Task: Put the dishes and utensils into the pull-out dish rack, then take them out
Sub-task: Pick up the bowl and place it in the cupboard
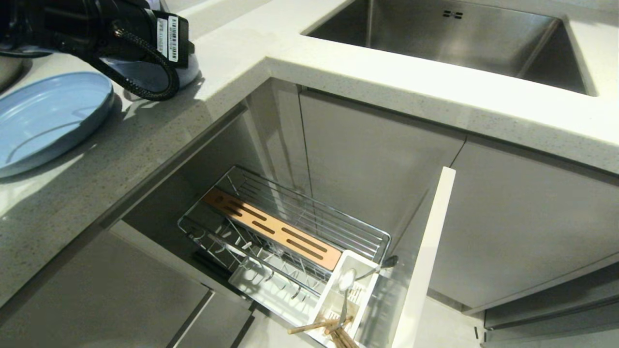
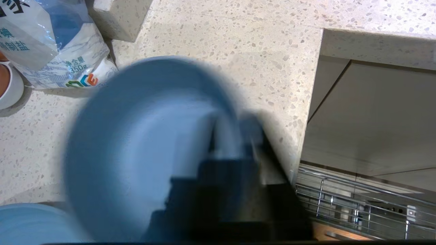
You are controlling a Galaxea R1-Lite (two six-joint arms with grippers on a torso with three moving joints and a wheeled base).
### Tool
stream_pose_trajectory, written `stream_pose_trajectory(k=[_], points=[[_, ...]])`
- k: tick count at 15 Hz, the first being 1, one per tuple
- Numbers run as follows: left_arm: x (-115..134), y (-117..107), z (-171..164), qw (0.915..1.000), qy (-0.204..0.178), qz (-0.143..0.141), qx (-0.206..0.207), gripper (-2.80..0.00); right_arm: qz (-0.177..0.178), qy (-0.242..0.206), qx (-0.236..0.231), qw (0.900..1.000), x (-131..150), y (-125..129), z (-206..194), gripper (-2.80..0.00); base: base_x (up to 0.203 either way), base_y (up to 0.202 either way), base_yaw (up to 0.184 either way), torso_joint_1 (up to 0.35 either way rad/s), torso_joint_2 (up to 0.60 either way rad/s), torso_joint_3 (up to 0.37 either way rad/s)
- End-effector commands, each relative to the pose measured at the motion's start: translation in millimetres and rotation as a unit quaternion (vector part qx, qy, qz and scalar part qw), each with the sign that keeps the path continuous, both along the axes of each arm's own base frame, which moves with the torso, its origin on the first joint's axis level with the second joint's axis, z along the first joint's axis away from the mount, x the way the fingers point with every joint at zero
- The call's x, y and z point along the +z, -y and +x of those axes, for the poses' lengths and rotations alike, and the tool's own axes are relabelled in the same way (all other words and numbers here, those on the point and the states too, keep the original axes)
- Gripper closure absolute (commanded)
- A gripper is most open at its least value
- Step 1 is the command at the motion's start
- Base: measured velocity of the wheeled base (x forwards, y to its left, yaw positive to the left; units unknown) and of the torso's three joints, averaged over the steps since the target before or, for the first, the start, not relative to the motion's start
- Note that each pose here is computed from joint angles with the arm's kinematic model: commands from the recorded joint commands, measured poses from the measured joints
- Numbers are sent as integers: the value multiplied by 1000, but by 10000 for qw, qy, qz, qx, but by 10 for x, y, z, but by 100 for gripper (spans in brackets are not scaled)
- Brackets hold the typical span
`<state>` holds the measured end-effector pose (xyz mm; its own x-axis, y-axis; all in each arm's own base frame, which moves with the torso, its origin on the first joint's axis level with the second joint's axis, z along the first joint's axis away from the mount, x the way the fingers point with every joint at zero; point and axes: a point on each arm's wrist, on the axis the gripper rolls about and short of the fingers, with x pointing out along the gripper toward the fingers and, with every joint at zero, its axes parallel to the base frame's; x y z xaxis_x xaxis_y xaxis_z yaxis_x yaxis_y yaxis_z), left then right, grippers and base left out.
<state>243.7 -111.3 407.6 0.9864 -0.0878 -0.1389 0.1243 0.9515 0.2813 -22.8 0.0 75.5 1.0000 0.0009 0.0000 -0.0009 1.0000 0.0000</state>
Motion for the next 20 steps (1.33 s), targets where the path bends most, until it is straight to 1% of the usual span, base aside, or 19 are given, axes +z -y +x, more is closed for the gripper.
stream_pose_trajectory(k=[1, 4, 6, 8, 9, 11, 12, 13, 15, 16, 17, 18, 19, 20], points=[[1, -6, -13, 10000, -12, -7, 4, 0, 0, 0, 3, 10000, 0, 0, 0, 0, 0, 0, 0, 0, 0, 0], [34, -20, -64, 10000, 38, -34, -14, 0, 0, 0, 3, 10000, 0, 0, 0, 0, 0, 0, 0, 0, 0, 0], [110, -64, -180, 9998, 181, -42, -48, 0, 0, 0, 3, 10000, 0, 0, 0, 0, 0, 0, 0, 0, 0, 0], [216, -112, -350, 9989, 424, 163, -146, 0, 0, 0, 3, 10000, 0, 0, 0, 0, 0, 0, 0, 0, 0, 0], [288, -129, -448, 9974, 642, 239, -217, 0, 0, 0, 3, 10000, 0, 0, 0, 0, 0, 0, 0, 0, 0, 0], [399, -136, -614, 9939, 991, 283, -384, 0, 0, 0, -4, 10000, 0, 0, 0, 0, 0, 0, 0, 0, 0, 0], [432, -78, -687, 9920, 1103, 195, -585, 0, 0, 0, 3, 10000, 0, 0, 0, 0, 0, 0, 0, 0, 0, 0], [479, -20, -767, 9888, 1264, -9, -794, 0, 0, 0, 3, 10000, 0, 0, 0, 0, 0, 0, 0, 0, 0, 0], [554, 76, -896, 9807, 1488, -558, -1137, 0, 0, 0, 3, 10000, 0, 0, 0, 0, 0, 0, 0, 0, 0, 0], [585, 117, -971, 9746, 1525, -960, -1330, 0, 0, 0, 3, 10000, 0, 0, 0, 0, 0, 0, 0, 0, 0, 0], [600, 154, -1024, 9692, 1505, -1286, -1463, 0, 0, 0, -3, 10000, 0, 0, 0, 0, 0, 0, 0, 0, 0, 0], [603, 196, -1098, 9607, 1382, -1807, -1593, 0, 0, 0, 3, 10000, 0, 0, 0, 0, 0, 0, 0, 0, 0, 0], [583, 220, -1156, 9531, 1216, -2245, -1626, 0, 0, 0, 3, 10000, 0, 0, 0, 0, 0, 0, 0, 0, 0, 0], [542, 233, -1195, 9464, 1032, -2602, -1612, 0, 0, 0, 3, 10000, 0, 0, 0, 0, 0, 0, 0, 0, 0, 0]])
